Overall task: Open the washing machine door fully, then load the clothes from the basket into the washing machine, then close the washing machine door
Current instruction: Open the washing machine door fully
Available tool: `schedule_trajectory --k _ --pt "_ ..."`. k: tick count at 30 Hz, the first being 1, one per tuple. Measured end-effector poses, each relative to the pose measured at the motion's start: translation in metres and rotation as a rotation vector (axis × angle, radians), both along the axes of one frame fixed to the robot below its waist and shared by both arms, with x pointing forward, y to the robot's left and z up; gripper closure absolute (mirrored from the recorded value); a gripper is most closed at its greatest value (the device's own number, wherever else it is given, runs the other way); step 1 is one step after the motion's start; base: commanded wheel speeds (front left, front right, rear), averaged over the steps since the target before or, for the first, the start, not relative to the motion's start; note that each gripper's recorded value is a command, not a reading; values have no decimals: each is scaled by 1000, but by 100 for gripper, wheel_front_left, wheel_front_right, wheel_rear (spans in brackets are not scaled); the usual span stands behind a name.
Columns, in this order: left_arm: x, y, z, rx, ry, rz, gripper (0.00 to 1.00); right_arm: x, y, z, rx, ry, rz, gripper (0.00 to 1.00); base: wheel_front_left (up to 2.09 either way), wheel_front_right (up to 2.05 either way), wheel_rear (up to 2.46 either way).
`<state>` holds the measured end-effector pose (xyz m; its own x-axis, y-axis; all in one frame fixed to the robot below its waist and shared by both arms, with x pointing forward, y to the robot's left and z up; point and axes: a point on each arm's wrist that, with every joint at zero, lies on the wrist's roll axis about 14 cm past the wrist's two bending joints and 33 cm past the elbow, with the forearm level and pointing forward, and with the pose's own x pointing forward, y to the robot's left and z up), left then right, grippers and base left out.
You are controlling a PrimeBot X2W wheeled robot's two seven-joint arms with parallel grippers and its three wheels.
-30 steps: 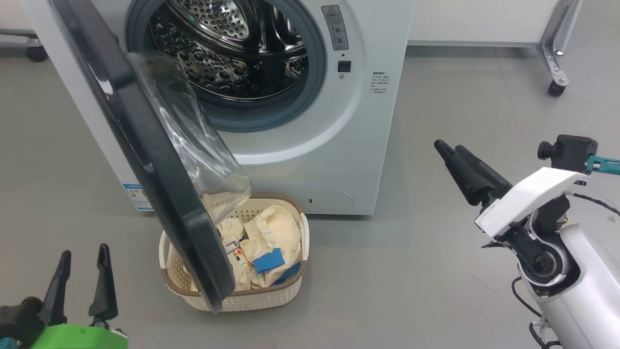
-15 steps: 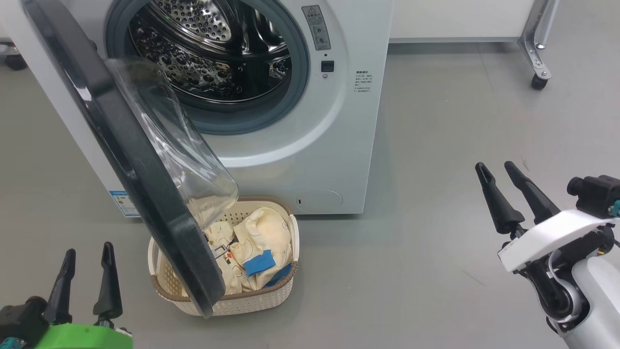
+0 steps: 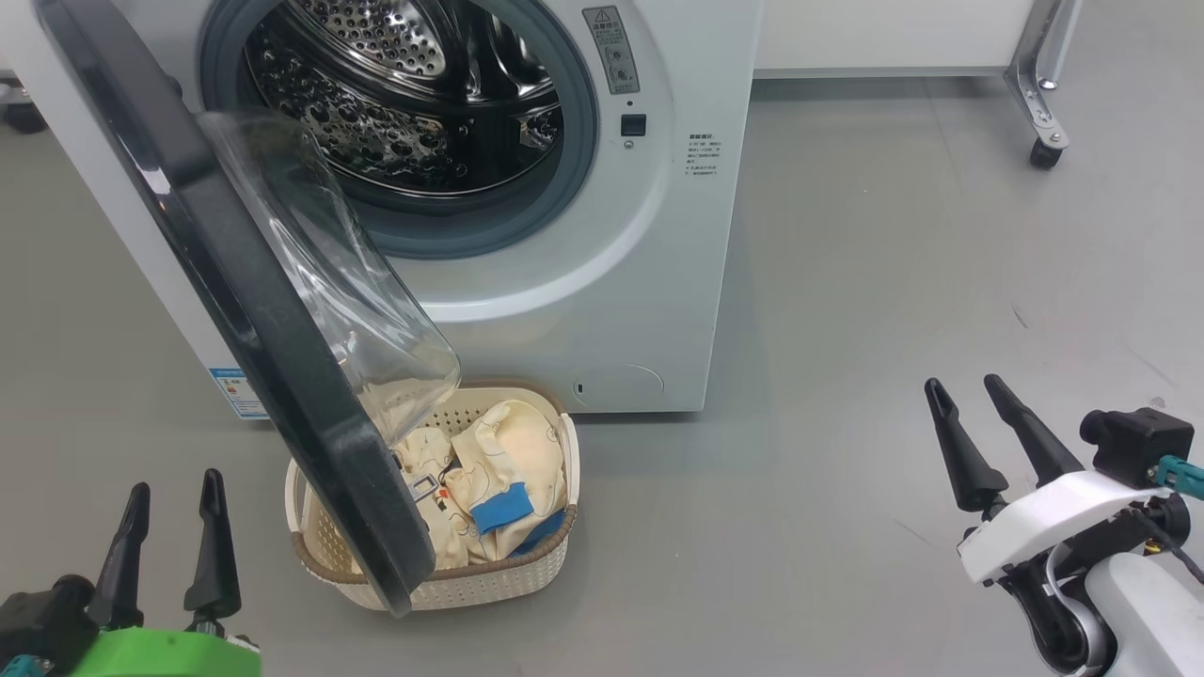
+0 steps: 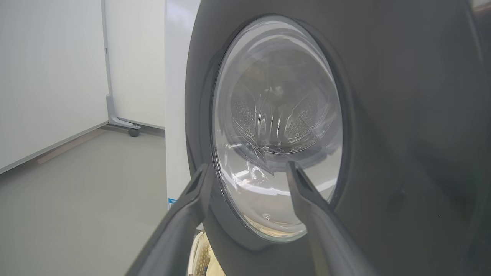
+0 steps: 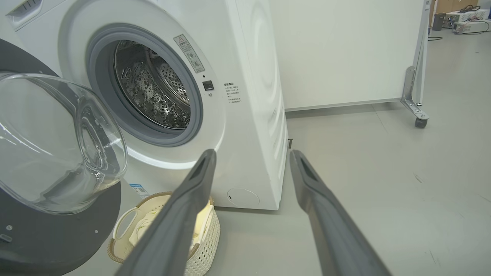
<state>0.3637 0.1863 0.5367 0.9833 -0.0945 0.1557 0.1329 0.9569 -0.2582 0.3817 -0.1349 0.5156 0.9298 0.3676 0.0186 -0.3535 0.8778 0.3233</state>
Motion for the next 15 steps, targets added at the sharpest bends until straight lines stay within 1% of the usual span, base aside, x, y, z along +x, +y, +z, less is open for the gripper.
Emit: schedule_trajectory --k 15 --pt "-1 -1 -1 0 2 -3 0 -2 10 -11 -17 13 9 0 0 0 0"
